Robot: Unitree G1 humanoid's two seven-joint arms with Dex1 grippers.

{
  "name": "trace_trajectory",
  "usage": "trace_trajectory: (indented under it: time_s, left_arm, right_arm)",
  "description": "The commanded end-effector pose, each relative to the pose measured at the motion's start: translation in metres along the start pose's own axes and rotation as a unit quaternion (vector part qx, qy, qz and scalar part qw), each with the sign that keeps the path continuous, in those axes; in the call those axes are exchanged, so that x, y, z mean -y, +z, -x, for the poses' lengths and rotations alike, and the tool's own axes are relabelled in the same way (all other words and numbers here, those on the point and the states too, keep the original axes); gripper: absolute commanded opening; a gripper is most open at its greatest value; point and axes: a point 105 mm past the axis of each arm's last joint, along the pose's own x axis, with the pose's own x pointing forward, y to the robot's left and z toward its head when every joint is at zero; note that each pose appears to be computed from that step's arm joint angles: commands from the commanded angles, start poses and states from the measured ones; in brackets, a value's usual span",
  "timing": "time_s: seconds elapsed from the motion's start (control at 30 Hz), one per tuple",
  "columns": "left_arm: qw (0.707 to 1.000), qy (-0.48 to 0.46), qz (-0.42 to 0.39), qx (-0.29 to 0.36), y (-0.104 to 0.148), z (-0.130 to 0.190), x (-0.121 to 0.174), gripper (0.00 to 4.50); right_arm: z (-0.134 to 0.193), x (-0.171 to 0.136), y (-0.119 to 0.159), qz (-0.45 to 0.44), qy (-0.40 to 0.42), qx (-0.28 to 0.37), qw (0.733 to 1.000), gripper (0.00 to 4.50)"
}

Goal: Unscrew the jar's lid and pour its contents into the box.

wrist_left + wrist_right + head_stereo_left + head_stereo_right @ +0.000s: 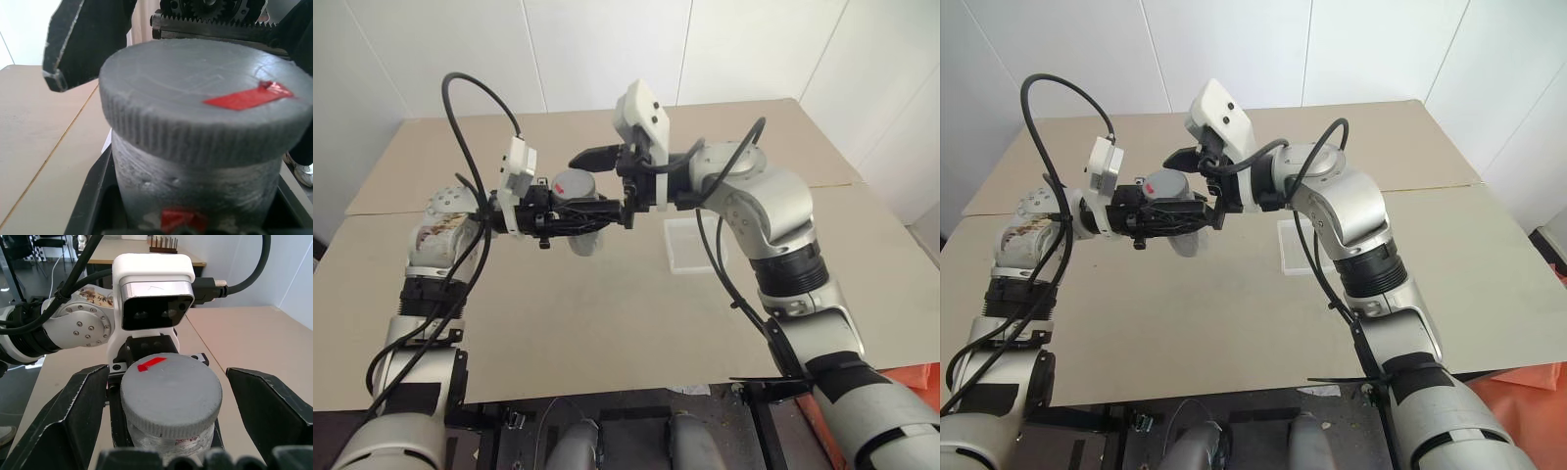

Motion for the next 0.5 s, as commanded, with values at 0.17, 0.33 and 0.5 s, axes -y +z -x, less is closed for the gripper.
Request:
trace_trajectory:
  time_s: [0.17,0.33,0.5]
  left_arm:
    - [1.000,0.000,-0.029,0.001,0.0115,0.0020,-0.0003,1.96]
    - [1.000,0.000,-0.029,0.001,0.0115,0.0017,0.0000,1.96]
    - [1.000,-0.001,-0.029,0.000,0.0115,0.0017,0.0005,1.96]
  right_arm:
    - [0.0017,-0.0019,0.0237,0.036,0.003,0.023,0.999,4.47]
    - [0.0014,-0.0006,0.0230,0.037,0.001,0.022,0.999,4.47]
    - [0.0012,-0.0006,0.0237,0.037,0.002,0.024,0.999,4.47]
